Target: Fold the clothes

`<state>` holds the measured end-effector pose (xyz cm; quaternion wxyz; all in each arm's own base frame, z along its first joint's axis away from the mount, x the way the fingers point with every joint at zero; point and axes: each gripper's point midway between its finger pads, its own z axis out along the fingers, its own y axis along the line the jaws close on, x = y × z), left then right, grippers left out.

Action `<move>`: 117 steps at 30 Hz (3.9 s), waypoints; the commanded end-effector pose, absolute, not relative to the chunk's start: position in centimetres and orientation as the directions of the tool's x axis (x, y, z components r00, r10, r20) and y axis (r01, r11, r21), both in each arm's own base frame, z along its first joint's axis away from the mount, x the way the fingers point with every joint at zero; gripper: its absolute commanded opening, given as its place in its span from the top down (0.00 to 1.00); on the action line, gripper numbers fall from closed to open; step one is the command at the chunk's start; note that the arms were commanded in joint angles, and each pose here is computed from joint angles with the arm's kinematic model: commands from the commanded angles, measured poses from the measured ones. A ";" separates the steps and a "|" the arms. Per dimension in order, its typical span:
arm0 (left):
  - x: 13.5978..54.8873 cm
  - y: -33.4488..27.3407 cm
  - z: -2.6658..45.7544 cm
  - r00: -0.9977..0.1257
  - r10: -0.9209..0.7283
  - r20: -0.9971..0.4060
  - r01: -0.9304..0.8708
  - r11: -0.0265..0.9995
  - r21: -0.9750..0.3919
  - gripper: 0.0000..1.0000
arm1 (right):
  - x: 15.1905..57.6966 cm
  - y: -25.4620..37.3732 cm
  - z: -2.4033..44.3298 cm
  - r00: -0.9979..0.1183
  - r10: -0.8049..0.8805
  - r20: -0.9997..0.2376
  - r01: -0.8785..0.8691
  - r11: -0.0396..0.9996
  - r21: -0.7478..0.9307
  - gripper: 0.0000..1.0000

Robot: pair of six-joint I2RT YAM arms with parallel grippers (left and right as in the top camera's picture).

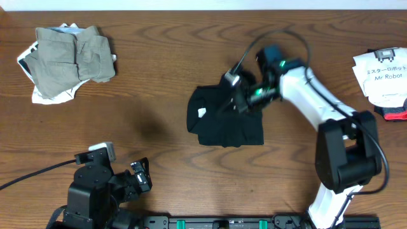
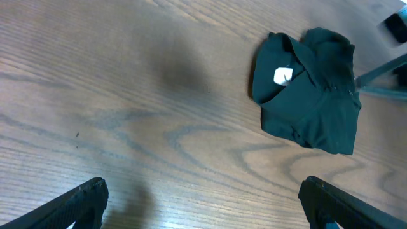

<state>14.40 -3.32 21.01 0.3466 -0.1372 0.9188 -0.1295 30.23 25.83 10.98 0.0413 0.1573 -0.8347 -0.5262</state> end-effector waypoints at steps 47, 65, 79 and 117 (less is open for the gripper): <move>14.4 -3.1 21.0 -0.718 -0.354 -0.600 -0.178 0.926 -0.333 0.02 | 26.7 29.5 5.7 -0.967 -0.209 -0.144 -0.195 0.251 0.948 0.73; 14.4 -3.1 21.0 -0.718 -0.354 -0.600 -0.178 0.926 -0.333 0.02 | 27.6 29.9 4.4 -0.974 -0.172 -0.146 -0.194 0.308 0.931 0.76; 14.4 -3.1 21.0 -0.718 -0.354 -0.600 -0.178 0.926 -0.333 0.02 | 32.6 23.6 16.2 -0.959 0.064 -0.275 -0.253 0.235 0.938 0.63; 14.4 -3.1 21.0 -0.718 -0.354 -0.600 -0.178 0.926 -0.333 0.02 | 32.6 19.9 20.2 -0.909 0.082 -0.408 -0.389 0.183 0.903 0.25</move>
